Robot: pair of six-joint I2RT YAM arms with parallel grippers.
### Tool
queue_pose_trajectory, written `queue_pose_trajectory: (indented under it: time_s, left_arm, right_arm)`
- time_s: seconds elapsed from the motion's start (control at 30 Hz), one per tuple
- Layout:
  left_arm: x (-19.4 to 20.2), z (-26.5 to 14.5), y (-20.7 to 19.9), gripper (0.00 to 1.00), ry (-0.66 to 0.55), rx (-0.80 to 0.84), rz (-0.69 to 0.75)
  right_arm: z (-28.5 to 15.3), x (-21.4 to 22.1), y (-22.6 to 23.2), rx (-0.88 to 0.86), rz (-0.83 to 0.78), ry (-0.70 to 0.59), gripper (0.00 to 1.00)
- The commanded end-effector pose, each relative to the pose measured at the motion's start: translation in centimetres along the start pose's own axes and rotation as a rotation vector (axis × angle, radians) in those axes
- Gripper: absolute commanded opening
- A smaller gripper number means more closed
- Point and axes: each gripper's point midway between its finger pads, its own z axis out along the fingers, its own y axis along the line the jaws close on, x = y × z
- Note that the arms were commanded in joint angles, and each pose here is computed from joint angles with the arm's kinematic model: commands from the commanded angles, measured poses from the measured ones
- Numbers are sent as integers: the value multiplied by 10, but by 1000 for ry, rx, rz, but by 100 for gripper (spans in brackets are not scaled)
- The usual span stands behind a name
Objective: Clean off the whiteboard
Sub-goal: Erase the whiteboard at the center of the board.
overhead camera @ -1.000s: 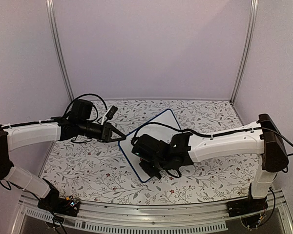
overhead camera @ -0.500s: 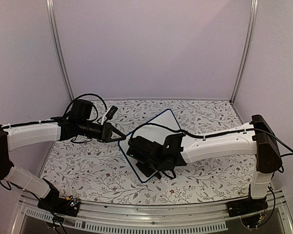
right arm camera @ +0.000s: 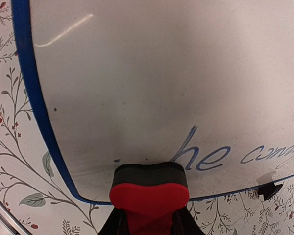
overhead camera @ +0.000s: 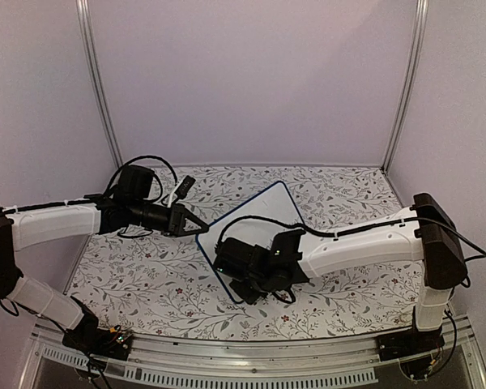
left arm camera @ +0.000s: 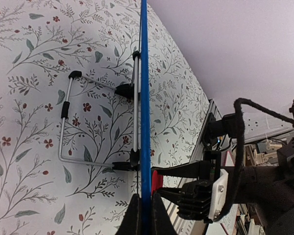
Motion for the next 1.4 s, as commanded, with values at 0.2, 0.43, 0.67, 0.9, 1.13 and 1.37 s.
queue_pose_trajectory:
  time_s: [0.2,0.43,0.67,0.9,1.13,1.37]
  left_arm:
    - [-2,-3,-17,0,-6,66,50]
    - [-2,-4,-17,0,-9,66,52]
    - [-3,-5,-18,0,-12,68,55]
    - [-3,-5,-19,0,-12,70,57]
    - [-2,-5,-19,0,-11,71,56]
    - [-2,-5,-19,0,-10,74,56]
  right_arm:
    - [4,8,12,-18,-29,28,22]
    - [-5,-20,9,8,-38,-38,23]
    - [-7,-32,7,29,-53,-60,23]
    - [0,-19,-1,26,-49,-22,24]
    - [10,17,-8,8,-23,46,23]
    - [13,23,-9,10,-10,55,23]
